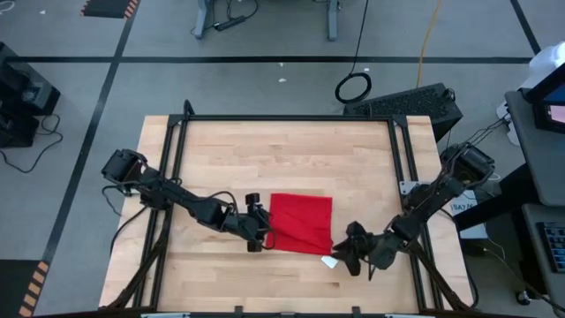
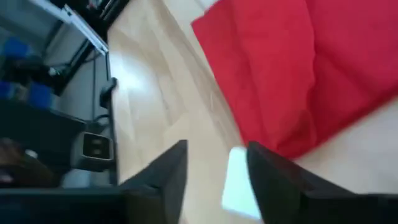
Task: Roll napkin
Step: Fold the red napkin
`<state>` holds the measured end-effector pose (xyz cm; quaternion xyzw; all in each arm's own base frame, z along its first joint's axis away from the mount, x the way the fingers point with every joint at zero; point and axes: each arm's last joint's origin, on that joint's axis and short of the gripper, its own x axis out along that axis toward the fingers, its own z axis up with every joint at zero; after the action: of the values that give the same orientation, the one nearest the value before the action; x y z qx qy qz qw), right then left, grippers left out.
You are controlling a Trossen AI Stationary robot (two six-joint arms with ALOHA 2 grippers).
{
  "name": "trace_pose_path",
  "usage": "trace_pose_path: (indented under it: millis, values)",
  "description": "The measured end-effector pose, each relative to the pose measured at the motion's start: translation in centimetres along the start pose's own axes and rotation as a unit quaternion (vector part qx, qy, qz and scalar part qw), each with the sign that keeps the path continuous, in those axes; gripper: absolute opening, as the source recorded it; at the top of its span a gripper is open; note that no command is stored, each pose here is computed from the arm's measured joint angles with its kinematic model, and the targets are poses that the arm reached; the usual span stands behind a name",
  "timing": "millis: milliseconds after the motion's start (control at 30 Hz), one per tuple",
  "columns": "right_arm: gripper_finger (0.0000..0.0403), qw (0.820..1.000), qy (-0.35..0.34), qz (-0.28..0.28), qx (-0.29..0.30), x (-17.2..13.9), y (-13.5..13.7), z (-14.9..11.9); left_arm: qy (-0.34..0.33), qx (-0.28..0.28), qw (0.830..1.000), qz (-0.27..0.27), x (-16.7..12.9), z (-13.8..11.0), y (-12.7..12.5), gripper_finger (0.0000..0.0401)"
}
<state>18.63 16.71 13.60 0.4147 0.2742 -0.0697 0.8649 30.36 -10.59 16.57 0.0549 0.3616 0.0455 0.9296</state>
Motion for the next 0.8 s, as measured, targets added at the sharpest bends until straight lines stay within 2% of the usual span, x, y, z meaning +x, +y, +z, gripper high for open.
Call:
trace_pose_path:
  millis: [200,367,533,800]
  values:
    - [0.0241,0.996,-0.02,-0.055,0.064,-0.3,-1.2,-1.1,-0.013,-0.004,1.0,-0.004,0.1,0.2,-0.2,0.0216]
    - [0.0273,0.994,-0.043,-0.08,0.066,0.4,-2.0,-1.4,-0.026,0.001,1.0,-0.007,0.1,0.4,-0.3,0.0216]
    - [0.0271,0.992,-0.064,-0.082,0.064,0.7,-2.1,-1.1,-0.024,0.002,1.0,-0.007,0.1,0.4,-0.3,0.0216]
    - [0.022,0.993,-0.07,-0.07,0.06,2.0,-2.2,-1.0,-0.024,0.002,1.0,-0.007,0.1,0.4,-0.3,0.0216]
